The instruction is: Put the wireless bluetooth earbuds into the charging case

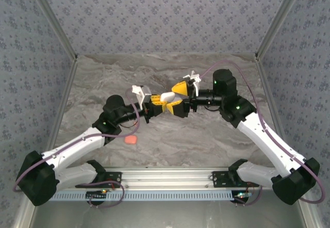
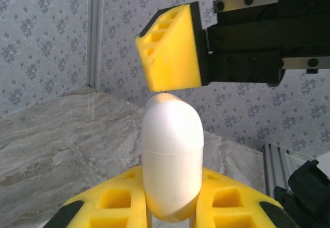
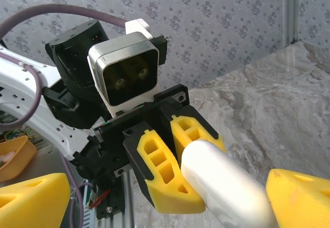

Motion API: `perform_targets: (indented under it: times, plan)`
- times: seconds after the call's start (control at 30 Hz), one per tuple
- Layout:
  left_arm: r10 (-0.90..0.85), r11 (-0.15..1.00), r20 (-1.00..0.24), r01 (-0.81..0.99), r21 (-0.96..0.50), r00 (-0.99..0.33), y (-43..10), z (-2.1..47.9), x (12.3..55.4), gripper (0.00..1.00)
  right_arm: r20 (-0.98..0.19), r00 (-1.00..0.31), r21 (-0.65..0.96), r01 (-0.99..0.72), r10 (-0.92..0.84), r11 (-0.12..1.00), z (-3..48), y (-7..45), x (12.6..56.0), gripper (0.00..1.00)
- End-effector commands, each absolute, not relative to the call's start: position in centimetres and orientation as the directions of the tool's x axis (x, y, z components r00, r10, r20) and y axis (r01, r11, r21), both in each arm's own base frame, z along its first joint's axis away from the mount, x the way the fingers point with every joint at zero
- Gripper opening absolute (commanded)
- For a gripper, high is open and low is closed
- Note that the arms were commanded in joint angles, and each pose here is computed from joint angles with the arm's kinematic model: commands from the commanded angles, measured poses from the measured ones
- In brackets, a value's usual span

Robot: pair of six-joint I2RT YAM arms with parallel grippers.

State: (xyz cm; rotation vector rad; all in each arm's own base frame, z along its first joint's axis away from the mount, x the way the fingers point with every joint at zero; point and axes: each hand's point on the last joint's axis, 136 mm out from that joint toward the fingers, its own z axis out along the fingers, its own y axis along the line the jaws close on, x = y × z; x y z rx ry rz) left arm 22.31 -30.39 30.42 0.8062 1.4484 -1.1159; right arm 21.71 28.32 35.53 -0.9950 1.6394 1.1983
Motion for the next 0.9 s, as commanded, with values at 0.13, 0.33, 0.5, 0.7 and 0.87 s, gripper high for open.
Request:
perform_targets:
  times: [0.13,0.33,0.5,0.7,0.87]
  plan:
    - [-0.099,0.334,-0.979,0.921,-0.2,-0.177,-30.3,31.6,22.4,0.0,-0.944,-0.317,0.247,-0.868,-0.098,0.43,35.3,25.4,24.2,1.0]
    - [-0.031,0.414,-0.948,0.859,-0.301,-0.318,-30.0,27.0,23.5,0.0,-0.932,-0.36,0.278,-0.657,0.033,0.701,34.4,19.5,28.4,1.0]
    - [0.003,0.495,-0.866,0.753,-0.432,-0.499,-30.6,21.4,25.5,0.0,-0.913,-0.368,0.378,-0.605,0.175,0.701,34.8,16.2,28.8,1.0]
    - [0.006,0.565,-0.744,0.616,-0.549,-0.668,-32.1,15.5,28.0,0.0,-0.897,-0.394,0.408,-0.567,0.199,0.716,34.2,14.9,28.7,1.0]
    - [0.033,0.583,-0.617,0.516,-0.627,-0.787,-34.1,11.5,29.1,0.0,-0.891,-0.409,0.41,-0.542,0.196,0.734,33.5,14.4,28.9,1.0]
